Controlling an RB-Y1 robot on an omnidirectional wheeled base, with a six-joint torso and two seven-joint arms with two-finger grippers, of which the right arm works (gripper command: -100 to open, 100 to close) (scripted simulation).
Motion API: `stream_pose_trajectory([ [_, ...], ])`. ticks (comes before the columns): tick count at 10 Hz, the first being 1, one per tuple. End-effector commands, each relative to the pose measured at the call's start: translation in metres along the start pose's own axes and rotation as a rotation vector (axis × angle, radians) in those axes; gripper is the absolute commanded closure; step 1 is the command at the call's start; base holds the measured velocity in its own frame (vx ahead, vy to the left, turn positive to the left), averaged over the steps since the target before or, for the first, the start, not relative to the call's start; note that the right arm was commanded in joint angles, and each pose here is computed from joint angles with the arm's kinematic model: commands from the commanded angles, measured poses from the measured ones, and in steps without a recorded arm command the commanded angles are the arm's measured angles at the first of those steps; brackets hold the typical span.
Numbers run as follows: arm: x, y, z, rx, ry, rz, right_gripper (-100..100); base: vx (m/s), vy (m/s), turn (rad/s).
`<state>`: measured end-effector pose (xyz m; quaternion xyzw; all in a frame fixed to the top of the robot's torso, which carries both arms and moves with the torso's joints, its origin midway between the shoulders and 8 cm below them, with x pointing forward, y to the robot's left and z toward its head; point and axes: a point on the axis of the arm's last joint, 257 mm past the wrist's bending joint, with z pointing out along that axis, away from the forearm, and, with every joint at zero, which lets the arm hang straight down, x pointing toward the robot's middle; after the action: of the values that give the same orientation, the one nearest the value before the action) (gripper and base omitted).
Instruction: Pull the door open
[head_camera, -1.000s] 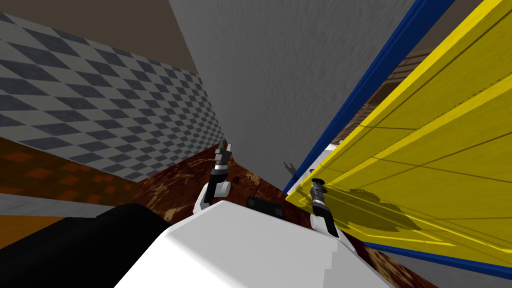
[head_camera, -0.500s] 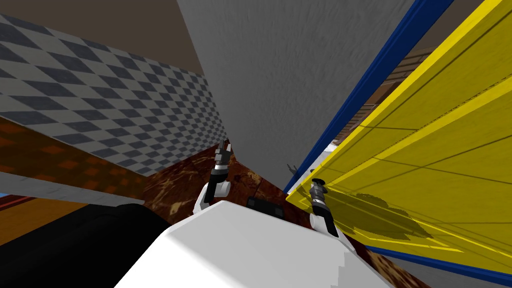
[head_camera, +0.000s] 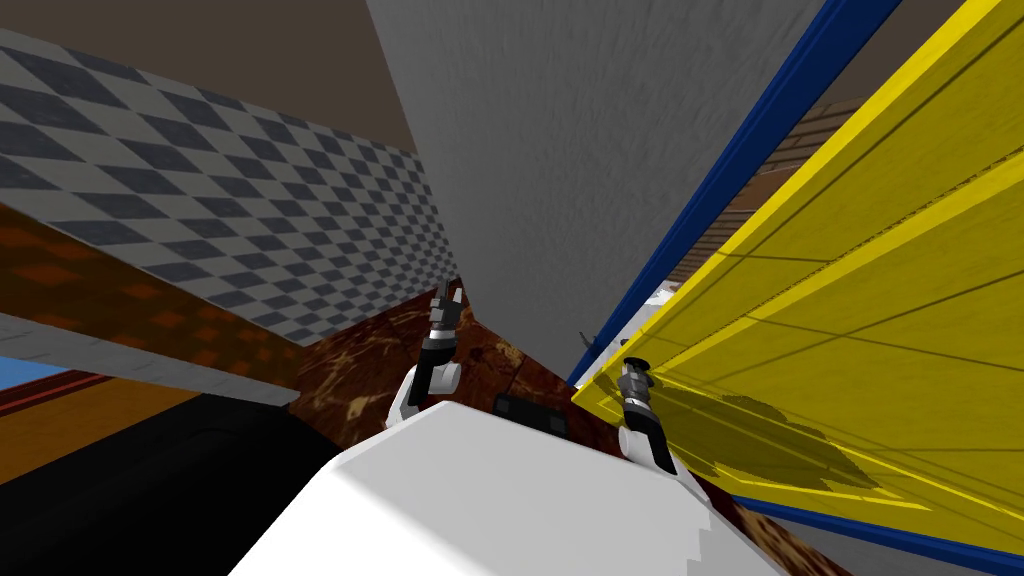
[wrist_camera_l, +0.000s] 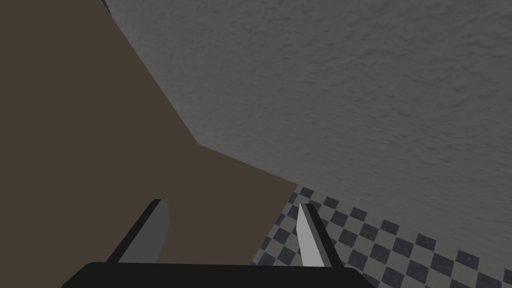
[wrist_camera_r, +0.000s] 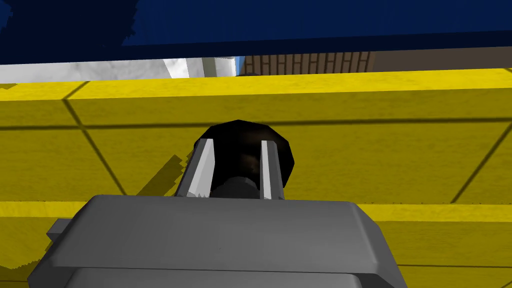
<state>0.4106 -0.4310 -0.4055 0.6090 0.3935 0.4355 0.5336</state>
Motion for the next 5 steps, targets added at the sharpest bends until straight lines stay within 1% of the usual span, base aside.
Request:
stream_pose_trajectory([
  [1, -0.0193, -0.0015, -0.0011, 0.01, -0.028, 0.019, 100, -0.033, -0.016, 0.04],
  [2, -0.019, -0.0004, -0.0006, 0.006, -0.029, 0.07, 100, -0.055, -0.021, 0.075],
  [3, -0.0187, 0.0007, -0.0001, 0.001, -0.029, 0.103, 100, -0.083, -0.035, 0.131],
  [4, -0.0187, 0.0007, -0.0001, 0.001, -0.029, 0.12, 100, -0.056, -0.026, 0.057],
  [5, -0.0184, 0.0017, 0.0004, -0.004, -0.029, 0.165, 100, -0.051, -0.018, 0.06],
])
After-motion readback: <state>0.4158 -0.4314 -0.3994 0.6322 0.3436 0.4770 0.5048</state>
